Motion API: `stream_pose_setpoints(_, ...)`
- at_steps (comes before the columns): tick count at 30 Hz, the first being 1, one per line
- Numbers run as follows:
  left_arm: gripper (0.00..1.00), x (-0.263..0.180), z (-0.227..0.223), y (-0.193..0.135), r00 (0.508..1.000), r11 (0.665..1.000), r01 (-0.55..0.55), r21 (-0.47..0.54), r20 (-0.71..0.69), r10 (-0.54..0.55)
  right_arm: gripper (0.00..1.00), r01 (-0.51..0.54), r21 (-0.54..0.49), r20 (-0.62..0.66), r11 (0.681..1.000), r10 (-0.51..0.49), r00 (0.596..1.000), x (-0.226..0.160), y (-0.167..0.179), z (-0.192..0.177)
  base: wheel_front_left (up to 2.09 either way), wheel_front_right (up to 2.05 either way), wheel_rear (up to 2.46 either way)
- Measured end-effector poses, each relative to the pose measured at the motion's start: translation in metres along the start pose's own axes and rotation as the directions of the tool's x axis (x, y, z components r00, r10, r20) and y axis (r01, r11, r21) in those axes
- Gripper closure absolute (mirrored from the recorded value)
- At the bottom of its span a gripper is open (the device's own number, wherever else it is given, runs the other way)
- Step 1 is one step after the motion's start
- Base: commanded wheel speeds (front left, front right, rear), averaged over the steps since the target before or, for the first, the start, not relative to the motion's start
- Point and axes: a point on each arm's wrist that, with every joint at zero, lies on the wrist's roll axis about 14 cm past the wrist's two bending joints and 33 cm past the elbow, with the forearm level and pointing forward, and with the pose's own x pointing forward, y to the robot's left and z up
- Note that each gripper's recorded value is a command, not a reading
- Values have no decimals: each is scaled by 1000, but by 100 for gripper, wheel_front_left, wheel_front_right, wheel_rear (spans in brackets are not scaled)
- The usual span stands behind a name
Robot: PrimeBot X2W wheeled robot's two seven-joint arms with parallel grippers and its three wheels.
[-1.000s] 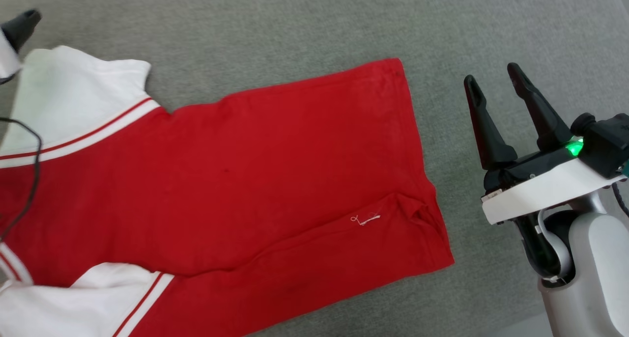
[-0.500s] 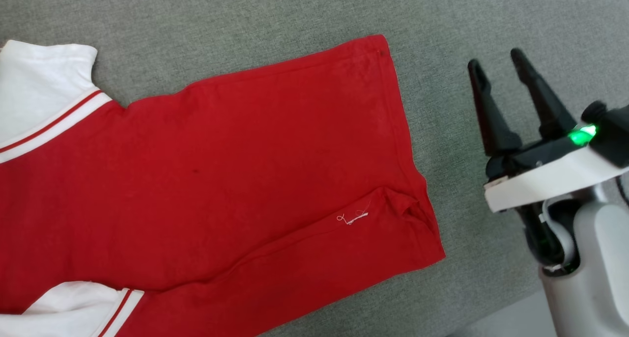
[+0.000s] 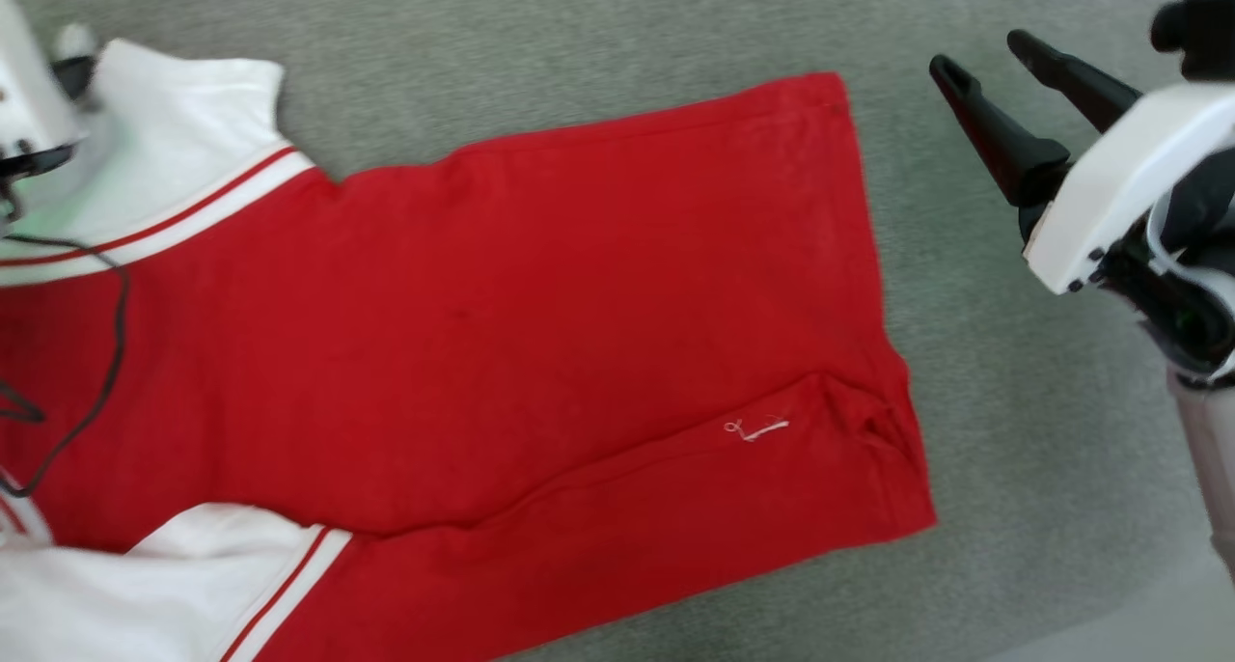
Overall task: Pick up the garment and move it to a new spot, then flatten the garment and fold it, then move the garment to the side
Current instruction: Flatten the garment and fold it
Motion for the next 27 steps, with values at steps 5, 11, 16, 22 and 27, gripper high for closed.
stream_pose_setpoints(5,100,-25,21,-11,994,997,32,67,99,-39,0,-49,-6,-248,999,46,968,22,11,-23,0,0,0)
stream_pose_setpoints(11,100,-43,28,-11,987,991,29,134,153,-49,0,-87,-11,-391,996,76,917,48,25,-38,0,0,0)
stream_pose_setpoints(16,100,-39,22,-5,988,989,24,143,147,-45,0,-110,22,-462,994,107,880,66,37,-55,0,0,0)
stream_pose_setpoints(22,100,-38,20,2,988,990,15,143,150,-37,100,-122,22,-516,992,116,849,73,41,-63,0,0,0)
stream_pose_setpoints(27,100,-42,23,4,984,990,6,141,175,-30,100,-144,2,-502,990,126,856,73,46,-60,0,0,0)
